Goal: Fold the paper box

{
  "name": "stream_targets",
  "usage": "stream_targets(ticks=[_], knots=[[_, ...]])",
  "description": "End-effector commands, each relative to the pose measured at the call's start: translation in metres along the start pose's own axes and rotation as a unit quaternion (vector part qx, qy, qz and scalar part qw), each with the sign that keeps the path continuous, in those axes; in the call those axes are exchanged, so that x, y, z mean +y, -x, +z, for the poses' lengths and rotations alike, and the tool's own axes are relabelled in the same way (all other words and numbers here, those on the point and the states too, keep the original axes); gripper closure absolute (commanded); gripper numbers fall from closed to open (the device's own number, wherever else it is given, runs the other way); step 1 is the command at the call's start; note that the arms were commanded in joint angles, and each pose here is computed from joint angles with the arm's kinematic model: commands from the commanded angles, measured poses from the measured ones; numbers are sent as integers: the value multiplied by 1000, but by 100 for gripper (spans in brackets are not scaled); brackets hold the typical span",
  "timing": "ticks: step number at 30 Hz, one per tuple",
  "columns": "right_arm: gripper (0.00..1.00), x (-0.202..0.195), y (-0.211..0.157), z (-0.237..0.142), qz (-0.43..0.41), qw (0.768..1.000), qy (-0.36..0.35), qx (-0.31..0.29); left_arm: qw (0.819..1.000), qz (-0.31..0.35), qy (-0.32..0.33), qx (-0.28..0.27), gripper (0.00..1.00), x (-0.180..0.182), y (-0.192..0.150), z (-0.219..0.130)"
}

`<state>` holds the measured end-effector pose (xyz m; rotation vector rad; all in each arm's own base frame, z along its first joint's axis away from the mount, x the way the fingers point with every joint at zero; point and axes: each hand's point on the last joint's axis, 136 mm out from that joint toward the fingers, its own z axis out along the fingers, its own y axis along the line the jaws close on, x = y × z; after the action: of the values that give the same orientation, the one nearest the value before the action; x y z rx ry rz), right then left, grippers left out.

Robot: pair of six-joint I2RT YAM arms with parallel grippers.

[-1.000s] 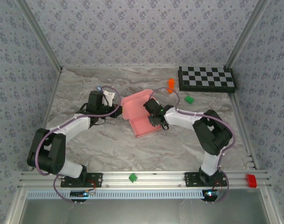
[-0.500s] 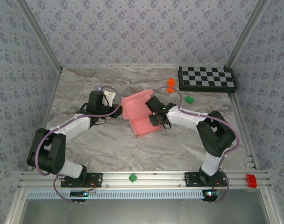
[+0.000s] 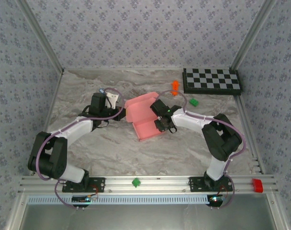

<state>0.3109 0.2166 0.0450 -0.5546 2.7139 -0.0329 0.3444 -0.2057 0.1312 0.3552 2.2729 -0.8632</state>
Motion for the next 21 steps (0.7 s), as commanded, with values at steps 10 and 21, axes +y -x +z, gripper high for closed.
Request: stream_targets(ticks=[10, 21], knots=[[78, -5, -6, 5, -20, 999, -21, 28, 1000, 14, -16, -7, 100, -10, 13, 0], [86, -7, -9, 6, -34, 998, -38, 39, 1000, 15, -17, -7, 100, -10, 14, 2]])
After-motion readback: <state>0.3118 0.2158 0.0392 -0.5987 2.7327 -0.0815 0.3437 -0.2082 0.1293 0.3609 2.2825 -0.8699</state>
